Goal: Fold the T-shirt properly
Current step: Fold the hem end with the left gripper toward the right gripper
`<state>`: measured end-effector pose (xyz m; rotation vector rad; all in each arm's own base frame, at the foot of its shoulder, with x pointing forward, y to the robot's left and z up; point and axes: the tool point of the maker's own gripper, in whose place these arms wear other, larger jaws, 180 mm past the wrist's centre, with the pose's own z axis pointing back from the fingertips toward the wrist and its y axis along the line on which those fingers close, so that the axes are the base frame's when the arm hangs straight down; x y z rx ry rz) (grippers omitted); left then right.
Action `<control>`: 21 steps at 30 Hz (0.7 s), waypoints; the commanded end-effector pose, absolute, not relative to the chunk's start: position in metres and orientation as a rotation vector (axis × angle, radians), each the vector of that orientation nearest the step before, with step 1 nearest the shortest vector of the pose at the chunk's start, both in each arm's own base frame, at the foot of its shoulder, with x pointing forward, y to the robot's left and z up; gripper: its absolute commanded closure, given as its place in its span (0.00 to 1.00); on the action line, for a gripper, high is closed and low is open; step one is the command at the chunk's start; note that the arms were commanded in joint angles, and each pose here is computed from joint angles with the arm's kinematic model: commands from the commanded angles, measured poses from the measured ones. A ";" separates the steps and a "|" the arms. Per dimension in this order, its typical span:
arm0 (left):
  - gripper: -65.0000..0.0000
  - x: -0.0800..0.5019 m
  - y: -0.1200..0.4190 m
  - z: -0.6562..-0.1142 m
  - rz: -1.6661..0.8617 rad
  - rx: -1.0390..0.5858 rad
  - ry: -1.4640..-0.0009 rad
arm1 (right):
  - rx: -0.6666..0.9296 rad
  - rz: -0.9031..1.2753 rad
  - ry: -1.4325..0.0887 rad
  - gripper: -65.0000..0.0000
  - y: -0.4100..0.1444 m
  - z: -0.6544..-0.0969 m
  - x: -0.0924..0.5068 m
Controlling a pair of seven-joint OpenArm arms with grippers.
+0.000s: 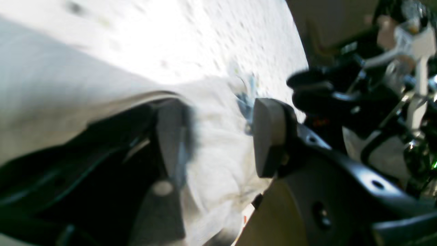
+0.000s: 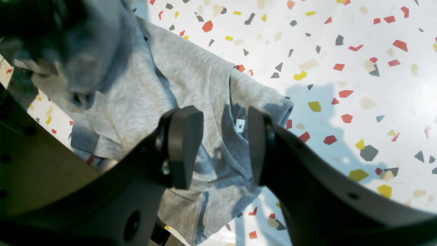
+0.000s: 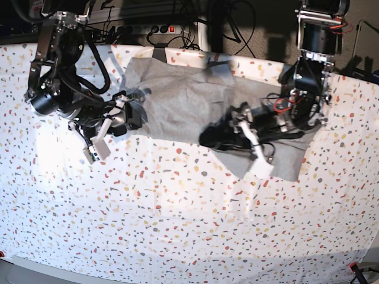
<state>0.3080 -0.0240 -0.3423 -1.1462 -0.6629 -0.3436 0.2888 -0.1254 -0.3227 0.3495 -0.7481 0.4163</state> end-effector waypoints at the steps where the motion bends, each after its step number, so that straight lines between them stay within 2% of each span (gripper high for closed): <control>1: 0.50 0.316 -0.032 -0.322 -0.368 -1.189 -0.720 | 0.358 0.433 -0.800 0.60 -0.124 -0.309 0.296; 7: 0.50 0.319 -0.052 -0.308 -0.437 -1.214 -0.736 | 0.356 0.434 -0.797 0.60 -0.124 -0.310 0.296; 13: 0.50 0.352 -0.017 -0.289 -0.444 -1.132 -0.818 | 0.321 0.422 -0.798 0.60 -0.138 -0.308 0.297; 17: 0.50 0.380 0.034 -0.294 -0.397 -0.953 -0.908 | 0.297 0.396 -0.808 0.60 -0.152 -0.305 0.299; 21: 0.50 0.382 0.052 -0.330 -0.404 -0.750 -0.869 | 0.314 0.385 -0.821 0.60 -0.152 -0.302 0.299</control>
